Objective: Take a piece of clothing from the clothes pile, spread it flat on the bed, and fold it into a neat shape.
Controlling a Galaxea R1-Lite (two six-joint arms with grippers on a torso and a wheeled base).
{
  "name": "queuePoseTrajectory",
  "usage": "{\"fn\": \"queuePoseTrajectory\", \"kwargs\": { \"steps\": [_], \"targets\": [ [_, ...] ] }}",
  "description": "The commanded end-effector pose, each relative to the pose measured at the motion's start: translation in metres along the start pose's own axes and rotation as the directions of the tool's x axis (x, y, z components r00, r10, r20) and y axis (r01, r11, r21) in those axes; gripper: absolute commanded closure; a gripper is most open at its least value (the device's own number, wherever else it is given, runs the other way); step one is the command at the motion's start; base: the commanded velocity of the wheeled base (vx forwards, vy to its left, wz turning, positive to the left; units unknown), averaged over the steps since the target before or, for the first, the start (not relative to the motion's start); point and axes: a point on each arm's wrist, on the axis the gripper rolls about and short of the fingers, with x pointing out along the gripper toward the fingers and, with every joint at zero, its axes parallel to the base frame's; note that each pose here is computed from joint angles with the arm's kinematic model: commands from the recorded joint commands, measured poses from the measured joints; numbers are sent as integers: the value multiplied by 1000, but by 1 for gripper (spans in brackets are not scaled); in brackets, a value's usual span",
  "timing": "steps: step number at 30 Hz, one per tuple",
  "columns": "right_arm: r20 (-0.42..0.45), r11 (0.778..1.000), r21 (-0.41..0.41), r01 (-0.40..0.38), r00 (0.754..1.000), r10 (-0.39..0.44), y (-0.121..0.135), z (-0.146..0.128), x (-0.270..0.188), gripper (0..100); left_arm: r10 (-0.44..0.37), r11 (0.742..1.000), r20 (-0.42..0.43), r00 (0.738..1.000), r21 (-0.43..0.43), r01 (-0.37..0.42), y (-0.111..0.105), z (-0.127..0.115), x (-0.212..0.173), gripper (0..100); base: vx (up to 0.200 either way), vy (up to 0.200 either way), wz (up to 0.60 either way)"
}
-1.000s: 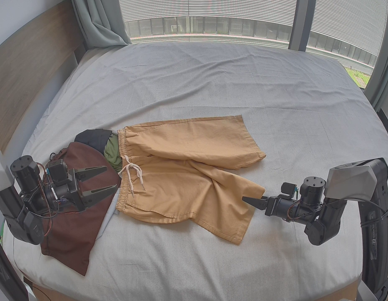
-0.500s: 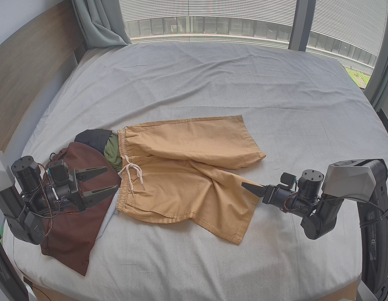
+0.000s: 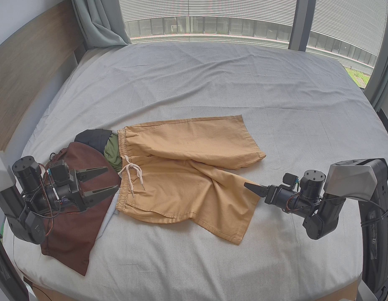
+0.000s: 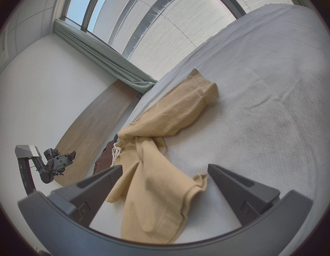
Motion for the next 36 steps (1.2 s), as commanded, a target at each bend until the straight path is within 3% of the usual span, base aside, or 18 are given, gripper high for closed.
{"fn": "queuePoseTrajectory", "kwargs": {
  "steps": [1, 14, 19, 36],
  "targets": [
    [-19, 999, 23, 30, 999, -29, -3, -2, -10, 0, 2, 1000, -3, 1000, -6, -2, 2, -2, 1, 0, 0, 0, 0],
    [-50, 999, 33, 3, 999, -2, 16, -4, -17, 0, 1, 1000, -4, 1000, -6, -1, 1, -3, 1, 0, 0, 0, 0],
    [-38, 995, 98, -20, 999, 24, 28, 1, -17, 0, 1, 1000, -4, 1000, -6, -1, 1, -3, 1, 0, 0, 0, 0],
    [22, 995, 92, -28, 999, 26, 21, 15, -10, 0, 0, 1000, -2, 1000, 0, 0, 2, -2, 1, 0, 0, 0, 0]
  ]
}}
